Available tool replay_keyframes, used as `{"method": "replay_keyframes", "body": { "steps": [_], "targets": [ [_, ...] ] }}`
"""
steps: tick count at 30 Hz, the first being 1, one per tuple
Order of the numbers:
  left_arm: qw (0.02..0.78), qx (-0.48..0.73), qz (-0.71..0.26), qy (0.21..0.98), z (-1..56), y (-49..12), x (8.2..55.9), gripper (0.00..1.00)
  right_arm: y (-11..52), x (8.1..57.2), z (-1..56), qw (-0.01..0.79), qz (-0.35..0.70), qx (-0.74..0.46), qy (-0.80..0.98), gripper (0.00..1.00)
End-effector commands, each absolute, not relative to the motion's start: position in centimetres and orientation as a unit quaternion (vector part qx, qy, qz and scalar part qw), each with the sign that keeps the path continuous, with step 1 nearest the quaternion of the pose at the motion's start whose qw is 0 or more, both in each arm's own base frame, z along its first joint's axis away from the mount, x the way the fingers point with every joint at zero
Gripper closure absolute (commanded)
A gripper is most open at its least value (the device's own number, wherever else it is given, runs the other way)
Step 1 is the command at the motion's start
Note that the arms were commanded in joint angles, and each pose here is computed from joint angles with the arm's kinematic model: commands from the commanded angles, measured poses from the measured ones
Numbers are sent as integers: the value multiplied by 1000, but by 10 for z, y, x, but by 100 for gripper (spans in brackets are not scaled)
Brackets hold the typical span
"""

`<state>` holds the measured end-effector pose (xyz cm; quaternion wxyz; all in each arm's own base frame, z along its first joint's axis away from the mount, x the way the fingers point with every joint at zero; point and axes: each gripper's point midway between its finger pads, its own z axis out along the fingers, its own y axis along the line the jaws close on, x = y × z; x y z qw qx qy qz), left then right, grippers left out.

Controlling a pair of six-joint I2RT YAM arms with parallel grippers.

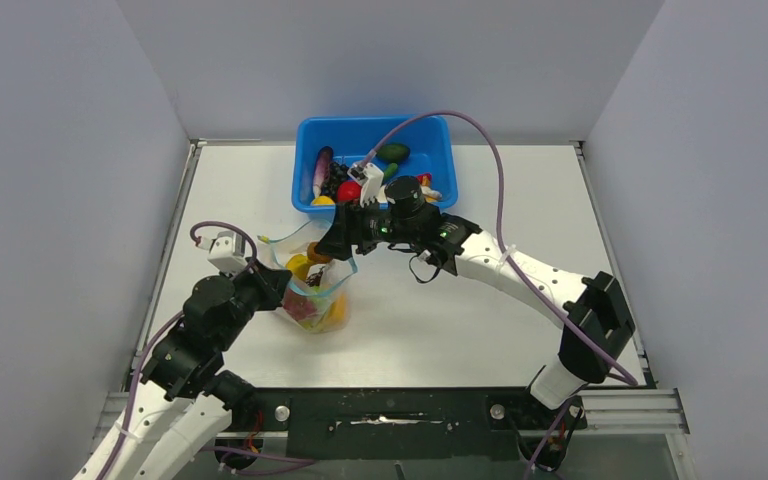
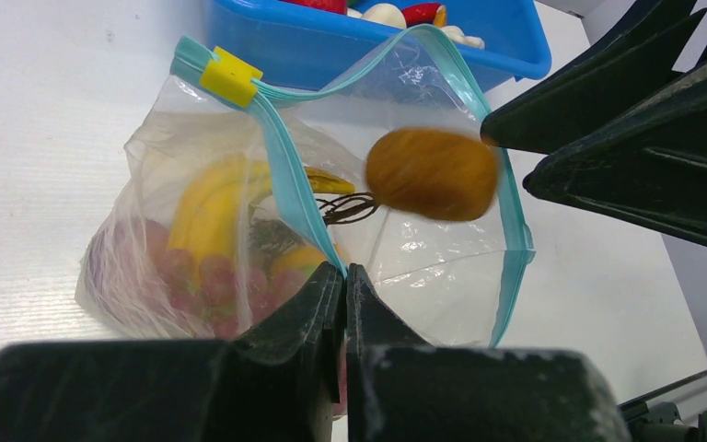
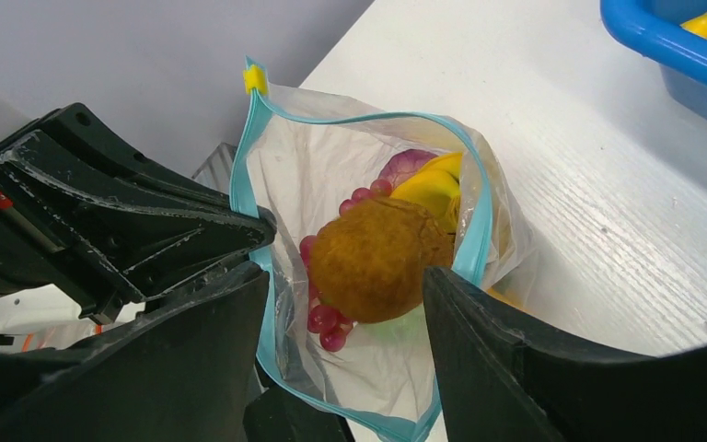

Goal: Place the food in the zip-top bag and seal the zipper
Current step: Place the fake vegetable in the zipper food storage bag, then zip the zipper food storage bag at the center of the board.

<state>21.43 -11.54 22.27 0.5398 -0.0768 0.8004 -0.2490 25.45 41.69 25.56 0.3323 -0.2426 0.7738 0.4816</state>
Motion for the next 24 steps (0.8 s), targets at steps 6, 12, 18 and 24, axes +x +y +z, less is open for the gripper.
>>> {"method": "replay_keyframes", "body": {
  "steps": [6,12,18,24],
  "targets": [
    [565,-84,-260,779,239,-115,219,100,413,249,286,350,485,-251,761,35],
    [567,-85,-262,777,241,-114,218,100,397,253,297,376,459,-235,770,39],
    [568,-85,-262,775,243,-114,219,100,379,260,277,382,400,-220,804,36],
    [569,-83,-278,770,248,-121,221,100,379,257,253,356,367,-239,825,35]
  ]
}}
